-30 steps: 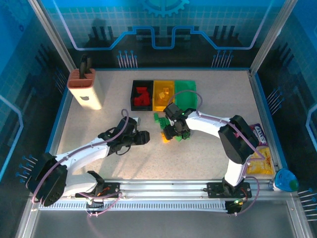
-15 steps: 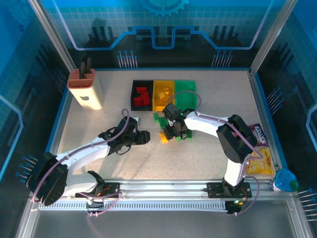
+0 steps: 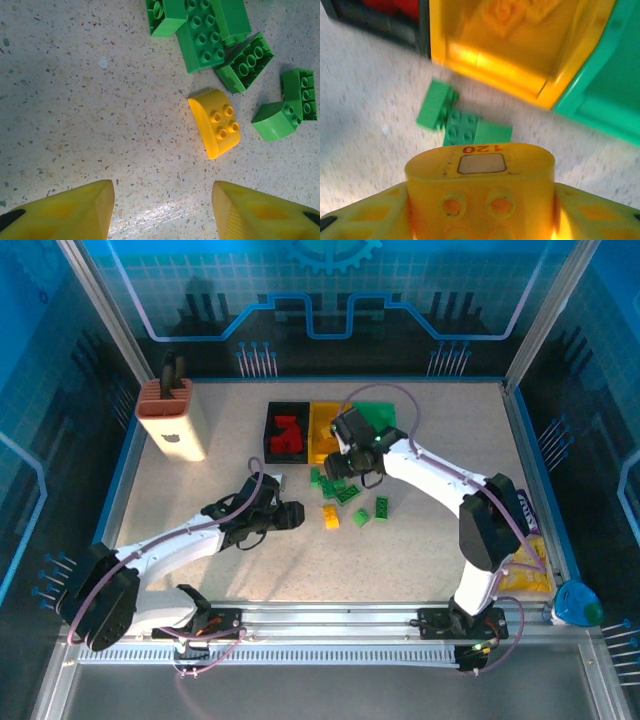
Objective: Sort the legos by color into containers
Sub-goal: Place the lego in the container.
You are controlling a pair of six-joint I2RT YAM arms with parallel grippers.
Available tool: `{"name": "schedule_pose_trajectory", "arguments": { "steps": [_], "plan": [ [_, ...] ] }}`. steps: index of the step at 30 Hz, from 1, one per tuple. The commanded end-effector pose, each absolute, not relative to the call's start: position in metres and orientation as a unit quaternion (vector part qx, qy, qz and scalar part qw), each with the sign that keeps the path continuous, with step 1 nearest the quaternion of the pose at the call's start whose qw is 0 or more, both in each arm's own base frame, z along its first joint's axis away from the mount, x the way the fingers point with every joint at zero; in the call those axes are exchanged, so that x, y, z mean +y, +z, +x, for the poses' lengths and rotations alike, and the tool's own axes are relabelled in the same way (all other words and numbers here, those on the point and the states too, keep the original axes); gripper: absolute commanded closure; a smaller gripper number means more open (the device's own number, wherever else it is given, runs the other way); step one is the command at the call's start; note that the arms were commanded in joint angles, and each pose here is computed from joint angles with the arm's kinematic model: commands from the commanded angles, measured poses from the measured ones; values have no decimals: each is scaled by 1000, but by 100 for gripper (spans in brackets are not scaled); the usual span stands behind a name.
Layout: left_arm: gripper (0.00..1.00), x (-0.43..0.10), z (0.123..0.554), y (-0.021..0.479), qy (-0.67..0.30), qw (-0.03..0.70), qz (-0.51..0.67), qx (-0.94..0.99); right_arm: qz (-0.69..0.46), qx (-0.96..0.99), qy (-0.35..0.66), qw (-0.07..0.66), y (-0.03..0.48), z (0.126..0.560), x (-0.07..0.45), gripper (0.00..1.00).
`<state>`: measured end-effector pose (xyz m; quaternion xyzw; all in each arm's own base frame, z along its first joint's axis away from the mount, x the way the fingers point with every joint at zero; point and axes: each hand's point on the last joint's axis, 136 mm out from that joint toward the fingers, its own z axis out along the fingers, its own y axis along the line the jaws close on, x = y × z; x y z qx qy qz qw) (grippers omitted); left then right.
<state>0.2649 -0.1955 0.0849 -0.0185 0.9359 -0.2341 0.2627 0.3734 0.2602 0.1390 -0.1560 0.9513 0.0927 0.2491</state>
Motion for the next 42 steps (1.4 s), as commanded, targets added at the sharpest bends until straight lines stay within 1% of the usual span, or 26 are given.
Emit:
{"name": "schedule_pose_trajectory", "arguments": {
  "steps": [1,5,9,11,12,13,17,18,19,26,33,42],
  "plan": [
    [45,-190,259,89,-226,274,-11,935,-155,954,93,239,136,397,262,41],
    [45,-186,253,91,-225,279,-12,934,-152,954,82,245,139,428,267,41],
    [45,-183,251,92,-220,280,-12,934,-150,956,67,244,135,450,271,40],
    [45,-184,249,92,-221,278,-10,935,-142,957,63,245,134,459,270,35],
    [45,-186,248,92,-221,278,-8,935,-139,957,60,247,134,462,269,30],
    [45,-187,247,92,-219,278,-5,935,-141,957,62,247,136,464,271,27],
    [45,-193,247,91,-204,277,11,939,-149,949,67,268,153,460,280,19],
    [44,-196,248,91,-204,277,15,939,-148,949,70,271,155,457,281,14],
    [44,-199,248,91,-204,275,18,939,-146,948,73,275,158,455,280,13],
    [41,-224,250,86,-201,261,42,943,-135,947,84,278,162,431,266,12],
    [40,-253,256,76,-189,237,60,951,-113,951,98,270,150,406,244,13],
    [39,-275,267,55,-143,197,64,968,-87,956,107,260,133,381,221,14]
  ]
}}
